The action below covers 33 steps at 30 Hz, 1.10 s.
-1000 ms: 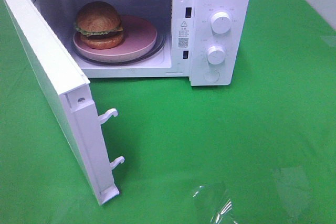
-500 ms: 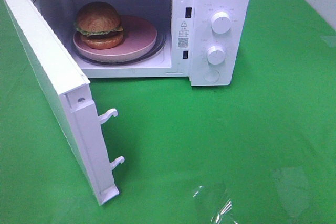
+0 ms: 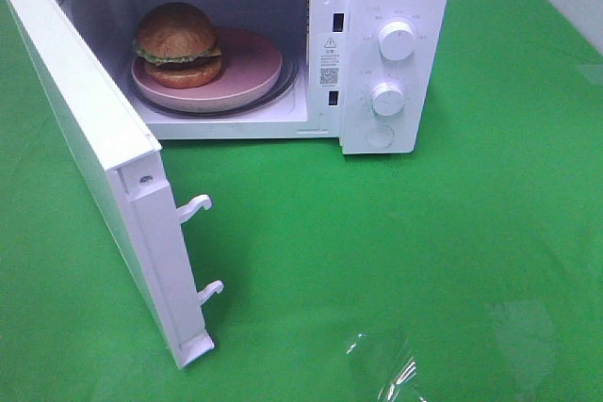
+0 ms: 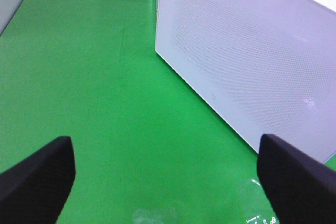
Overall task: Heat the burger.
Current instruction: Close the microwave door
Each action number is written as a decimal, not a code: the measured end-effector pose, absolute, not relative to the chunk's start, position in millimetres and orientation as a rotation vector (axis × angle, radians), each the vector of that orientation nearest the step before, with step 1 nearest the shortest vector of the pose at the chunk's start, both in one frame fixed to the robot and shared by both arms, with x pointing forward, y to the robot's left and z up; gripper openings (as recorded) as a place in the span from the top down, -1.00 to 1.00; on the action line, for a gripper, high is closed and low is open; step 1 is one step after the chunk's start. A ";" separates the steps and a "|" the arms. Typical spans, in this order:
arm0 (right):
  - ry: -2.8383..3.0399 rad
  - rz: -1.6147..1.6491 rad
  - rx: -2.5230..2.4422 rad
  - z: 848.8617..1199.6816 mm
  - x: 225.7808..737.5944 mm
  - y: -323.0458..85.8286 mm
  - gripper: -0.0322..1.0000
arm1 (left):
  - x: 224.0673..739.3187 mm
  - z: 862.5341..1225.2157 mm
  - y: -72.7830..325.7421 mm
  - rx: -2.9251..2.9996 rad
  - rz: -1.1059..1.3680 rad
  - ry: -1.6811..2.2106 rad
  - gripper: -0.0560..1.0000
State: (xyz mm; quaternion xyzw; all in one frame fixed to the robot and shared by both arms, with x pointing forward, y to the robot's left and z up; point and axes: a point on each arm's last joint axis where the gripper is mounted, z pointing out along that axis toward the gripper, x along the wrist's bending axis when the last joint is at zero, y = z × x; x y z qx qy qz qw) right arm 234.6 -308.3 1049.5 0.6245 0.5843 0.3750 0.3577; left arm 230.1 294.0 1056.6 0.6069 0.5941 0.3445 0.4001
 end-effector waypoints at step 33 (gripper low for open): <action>1.515 0.971 1.607 1049.4 234.6 -307.7 -0.40 | 230.1 1056.6 294.0 1.535 0.871 1.503 -0.72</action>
